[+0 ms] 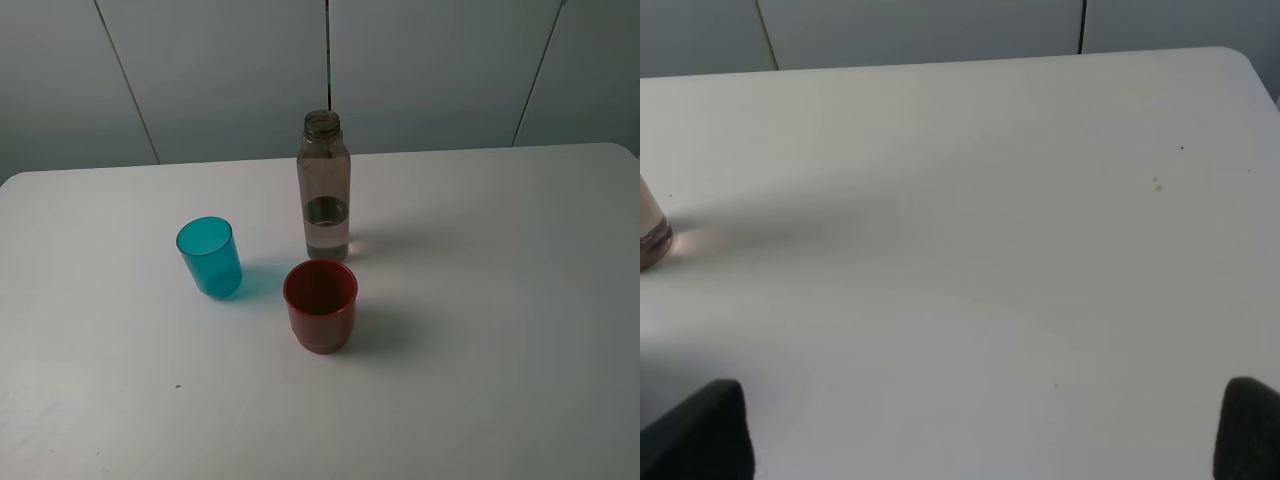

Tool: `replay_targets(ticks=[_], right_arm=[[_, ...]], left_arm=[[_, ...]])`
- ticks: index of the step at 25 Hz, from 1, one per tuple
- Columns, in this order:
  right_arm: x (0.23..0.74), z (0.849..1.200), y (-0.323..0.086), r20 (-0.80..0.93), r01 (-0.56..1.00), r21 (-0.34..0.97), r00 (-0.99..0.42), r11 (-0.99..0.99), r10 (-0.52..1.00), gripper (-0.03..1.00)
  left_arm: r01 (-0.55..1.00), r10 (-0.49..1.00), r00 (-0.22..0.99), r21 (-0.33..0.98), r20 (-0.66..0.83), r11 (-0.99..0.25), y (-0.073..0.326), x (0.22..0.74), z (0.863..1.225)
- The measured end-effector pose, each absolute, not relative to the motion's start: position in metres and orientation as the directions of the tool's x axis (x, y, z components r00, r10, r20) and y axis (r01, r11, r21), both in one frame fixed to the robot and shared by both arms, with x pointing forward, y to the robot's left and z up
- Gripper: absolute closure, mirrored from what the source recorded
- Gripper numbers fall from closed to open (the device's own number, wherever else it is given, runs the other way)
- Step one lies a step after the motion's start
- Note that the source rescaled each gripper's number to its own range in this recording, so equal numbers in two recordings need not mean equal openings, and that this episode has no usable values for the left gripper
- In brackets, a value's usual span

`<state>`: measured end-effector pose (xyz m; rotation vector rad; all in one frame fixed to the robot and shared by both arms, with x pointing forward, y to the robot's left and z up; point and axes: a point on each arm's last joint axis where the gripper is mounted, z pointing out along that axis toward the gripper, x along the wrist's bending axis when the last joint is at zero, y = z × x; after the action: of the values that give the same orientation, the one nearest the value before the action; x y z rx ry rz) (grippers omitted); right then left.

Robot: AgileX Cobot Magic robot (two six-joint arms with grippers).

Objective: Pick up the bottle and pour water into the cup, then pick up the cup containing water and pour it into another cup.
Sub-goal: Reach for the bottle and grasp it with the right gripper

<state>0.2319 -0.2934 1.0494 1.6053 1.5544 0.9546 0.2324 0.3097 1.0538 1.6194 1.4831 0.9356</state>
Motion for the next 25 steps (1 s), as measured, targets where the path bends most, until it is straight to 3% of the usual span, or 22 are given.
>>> replay_targets(ticks=[25], right_arm=[[0.2319, 1.0494, -0.2934, 0.038, 0.486, 0.873, 0.010, -0.038, 0.999, -0.03]], left_arm=[[0.460, 0.997, 0.067, 0.886, 0.034, -0.061, 0.3097, 0.2324, 1.0538]])
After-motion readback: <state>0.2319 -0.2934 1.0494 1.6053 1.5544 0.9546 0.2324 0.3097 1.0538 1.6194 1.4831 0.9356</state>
